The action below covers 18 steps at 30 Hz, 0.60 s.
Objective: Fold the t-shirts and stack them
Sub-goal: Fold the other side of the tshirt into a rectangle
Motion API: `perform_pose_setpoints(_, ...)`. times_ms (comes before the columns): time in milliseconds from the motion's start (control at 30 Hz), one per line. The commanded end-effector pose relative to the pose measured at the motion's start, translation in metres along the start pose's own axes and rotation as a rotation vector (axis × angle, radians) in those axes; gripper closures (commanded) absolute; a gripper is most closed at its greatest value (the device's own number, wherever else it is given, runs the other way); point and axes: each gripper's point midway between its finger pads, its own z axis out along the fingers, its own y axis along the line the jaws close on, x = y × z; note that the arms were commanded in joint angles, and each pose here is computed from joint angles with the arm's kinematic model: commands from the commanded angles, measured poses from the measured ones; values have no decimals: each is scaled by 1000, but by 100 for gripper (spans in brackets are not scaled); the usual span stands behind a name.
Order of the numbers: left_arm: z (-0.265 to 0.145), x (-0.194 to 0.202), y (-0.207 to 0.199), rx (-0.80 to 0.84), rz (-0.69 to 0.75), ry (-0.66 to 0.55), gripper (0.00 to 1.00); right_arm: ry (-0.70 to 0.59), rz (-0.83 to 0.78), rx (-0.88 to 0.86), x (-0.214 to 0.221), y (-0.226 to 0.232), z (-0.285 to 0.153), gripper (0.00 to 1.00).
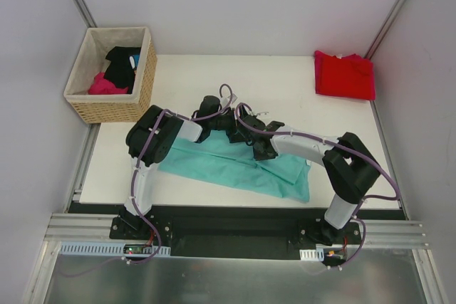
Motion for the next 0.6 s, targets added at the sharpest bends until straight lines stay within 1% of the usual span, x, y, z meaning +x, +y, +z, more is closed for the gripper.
perform_pose_setpoints(0, -3, 5, 22, -76, -24, 9, 1, -17, 25, -34, -10, 10, -2, 75)
perform_pose_setpoints(167, -2, 5, 24, -78, -32, 12, 1, -9, 29, -41, -6, 11, 1, 76)
perform_pose_setpoints(233, -2, 5, 24, -78, -32, 12, 1, 2, 32, -40, -2, 10, 2, 79)
perform_pose_setpoints(333, -2, 4, 23, -79, -29, 9, 1, 6, 31, -44, 0, 10, 3, 87)
perform_pose_setpoints(367, -2, 4, 24, -78, -31, 10, 1, 7, 29, -43, 1, 10, 3, 95)
perform_pose_setpoints(400, -1, 4, 23, -77, -31, 10, 1, 8, 33, -42, 1, 10, 3, 98)
perform_pose_setpoints(567, -1, 2, 22, -75, -27, 9, 1, 13, 32, -44, 3, 9, 3, 99)
